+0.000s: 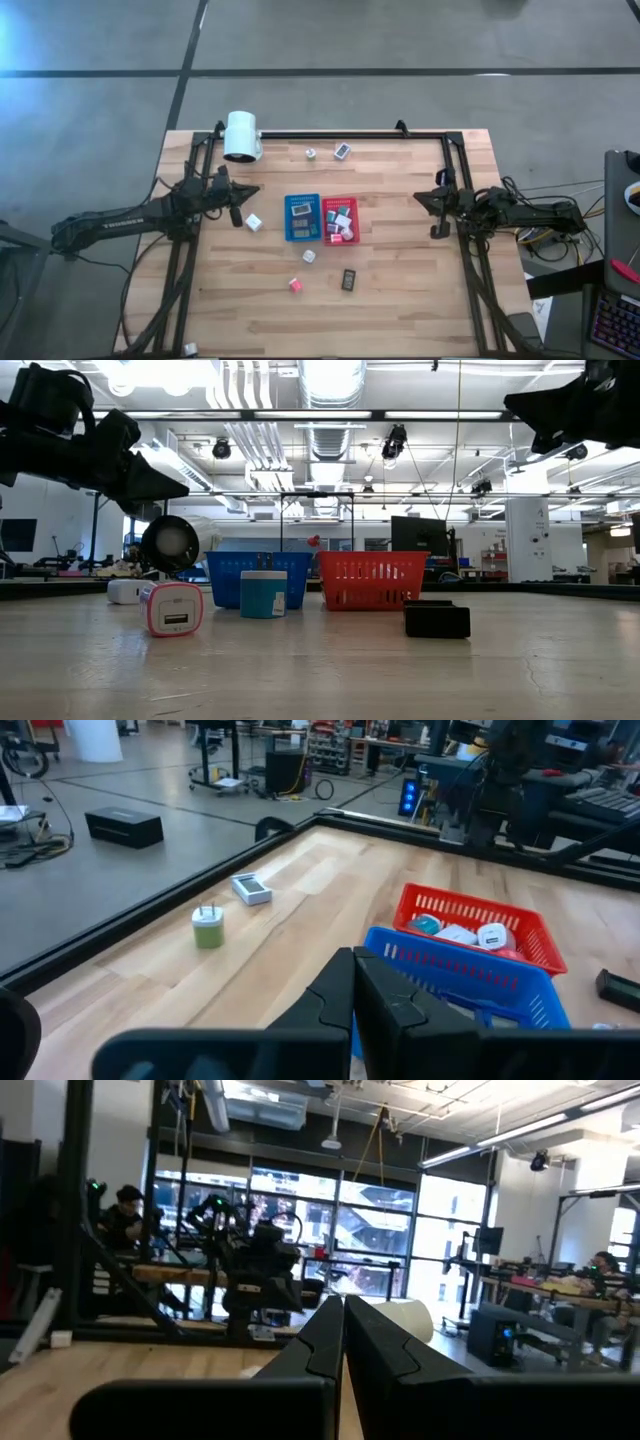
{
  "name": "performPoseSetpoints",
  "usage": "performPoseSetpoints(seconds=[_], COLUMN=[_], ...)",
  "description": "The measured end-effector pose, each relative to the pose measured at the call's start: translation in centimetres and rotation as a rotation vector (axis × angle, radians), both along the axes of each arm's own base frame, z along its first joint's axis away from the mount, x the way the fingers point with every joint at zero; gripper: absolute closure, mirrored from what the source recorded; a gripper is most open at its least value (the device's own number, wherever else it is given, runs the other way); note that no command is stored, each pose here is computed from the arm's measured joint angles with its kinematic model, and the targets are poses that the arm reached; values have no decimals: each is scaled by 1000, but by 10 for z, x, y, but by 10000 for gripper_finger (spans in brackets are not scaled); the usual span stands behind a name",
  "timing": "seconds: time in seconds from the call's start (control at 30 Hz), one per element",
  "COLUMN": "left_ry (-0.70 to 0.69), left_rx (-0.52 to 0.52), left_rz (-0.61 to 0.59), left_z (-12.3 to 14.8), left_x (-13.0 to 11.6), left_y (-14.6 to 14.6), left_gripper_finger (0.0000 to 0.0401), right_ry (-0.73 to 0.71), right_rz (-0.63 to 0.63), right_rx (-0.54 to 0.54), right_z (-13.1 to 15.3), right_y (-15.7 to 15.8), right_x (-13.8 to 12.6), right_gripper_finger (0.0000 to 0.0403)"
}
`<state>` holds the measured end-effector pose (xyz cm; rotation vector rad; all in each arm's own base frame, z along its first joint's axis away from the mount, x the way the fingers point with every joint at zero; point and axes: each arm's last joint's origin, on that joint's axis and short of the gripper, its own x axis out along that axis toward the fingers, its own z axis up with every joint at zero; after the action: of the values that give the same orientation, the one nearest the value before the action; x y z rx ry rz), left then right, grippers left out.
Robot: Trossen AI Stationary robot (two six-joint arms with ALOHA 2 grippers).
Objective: Pick & Place Office items
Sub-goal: Put the black digital clock into the blue bin
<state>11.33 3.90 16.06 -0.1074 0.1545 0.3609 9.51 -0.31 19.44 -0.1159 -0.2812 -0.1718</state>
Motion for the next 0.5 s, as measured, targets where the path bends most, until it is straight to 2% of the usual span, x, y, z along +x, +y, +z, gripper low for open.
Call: performPoseSetpoints(seconds=[0.17,0.5], left_ry=[-11,0], left_rx=[1,-4], left_rz=[1,-8], left_z=[1,0], left_x=[0,0], left_y=[0,0], left_gripper_finger=[396,393], right_ry=[37,64], right_rz=[-64,-65], right_rx=[14,21], right_z=[-3,-5], right_y=[-2,-2], right_x=[3,8], right_gripper_finger=[394,394])
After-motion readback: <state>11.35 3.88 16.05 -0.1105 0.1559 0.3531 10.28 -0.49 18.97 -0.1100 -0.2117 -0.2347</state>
